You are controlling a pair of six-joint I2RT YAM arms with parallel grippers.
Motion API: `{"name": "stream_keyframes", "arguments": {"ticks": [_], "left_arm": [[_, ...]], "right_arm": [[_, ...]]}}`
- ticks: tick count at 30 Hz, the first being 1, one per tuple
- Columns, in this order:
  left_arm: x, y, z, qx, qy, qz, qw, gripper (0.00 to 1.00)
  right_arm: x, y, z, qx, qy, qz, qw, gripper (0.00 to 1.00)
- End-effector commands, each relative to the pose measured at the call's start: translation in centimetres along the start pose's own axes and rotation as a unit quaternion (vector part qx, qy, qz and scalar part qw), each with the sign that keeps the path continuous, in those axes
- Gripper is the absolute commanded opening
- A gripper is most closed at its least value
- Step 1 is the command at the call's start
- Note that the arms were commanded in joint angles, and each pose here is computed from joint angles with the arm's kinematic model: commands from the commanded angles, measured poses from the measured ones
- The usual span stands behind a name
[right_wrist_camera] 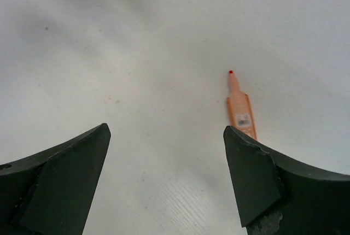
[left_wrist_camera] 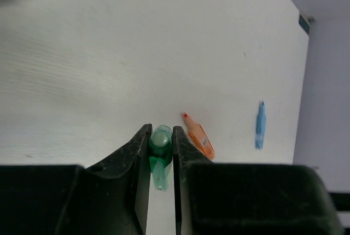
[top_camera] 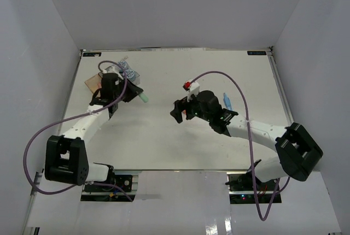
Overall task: Sort the stationery into containers
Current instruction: Pick up the pen from the center of the board, then place the pen in the storage box, then pick up the pen from the center of the board.
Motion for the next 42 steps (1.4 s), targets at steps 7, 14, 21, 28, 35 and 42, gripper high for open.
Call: {"name": "stream_keyframes", "arguments": {"ticks": [7,14,21,28,35,42], "left_arm": [[-3.9,11.4,11.9,-0.013,-0.094,0.157,0.983,0.13],[-1.5,19.1,13.6,-0.08,-0.059,0.179,0.979,0.19],[1.2,21.3,13.3,-0.093,-0.029,0.172,0.98,0.29],[0.7,21.0,13.7,-0.083,-0.028,0.177,0.98,0.62],[-3.1,16.5,15.2,-0.055,-0.06,0.128,0.988,0.91],[-7.3,11.1,11.8,-0.02,-0.08,0.03,0.996,0.98]], "right_arm": [[-3.0,-4.8,1.1,-0.047,-0.016,-0.097,0.994,0.9],[-3.3,-6.3,0.3,-0.053,0.005,-0.109,0.993,0.91],[-3.1,-6.7,0.0,-0.069,0.015,-0.112,0.991,0.92],[-2.3,-7.2,-0.2,-0.075,0.025,-0.12,0.99,0.92],[-1.6,-7.3,-0.9,-0.106,0.061,-0.096,0.988,0.99],[0.5,-8.2,-2.2,-0.11,0.121,-0.103,0.981,0.9]]}}
Point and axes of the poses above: each gripper's point midway between its finger pads, its own x axis out along the fingers, its own y axis along the line the jaws close on, z = x × y, the point moved 6 cm from there along -x, back along the fingers, and after that the axes turned 13 degrees about x, right-handed, at the moved point
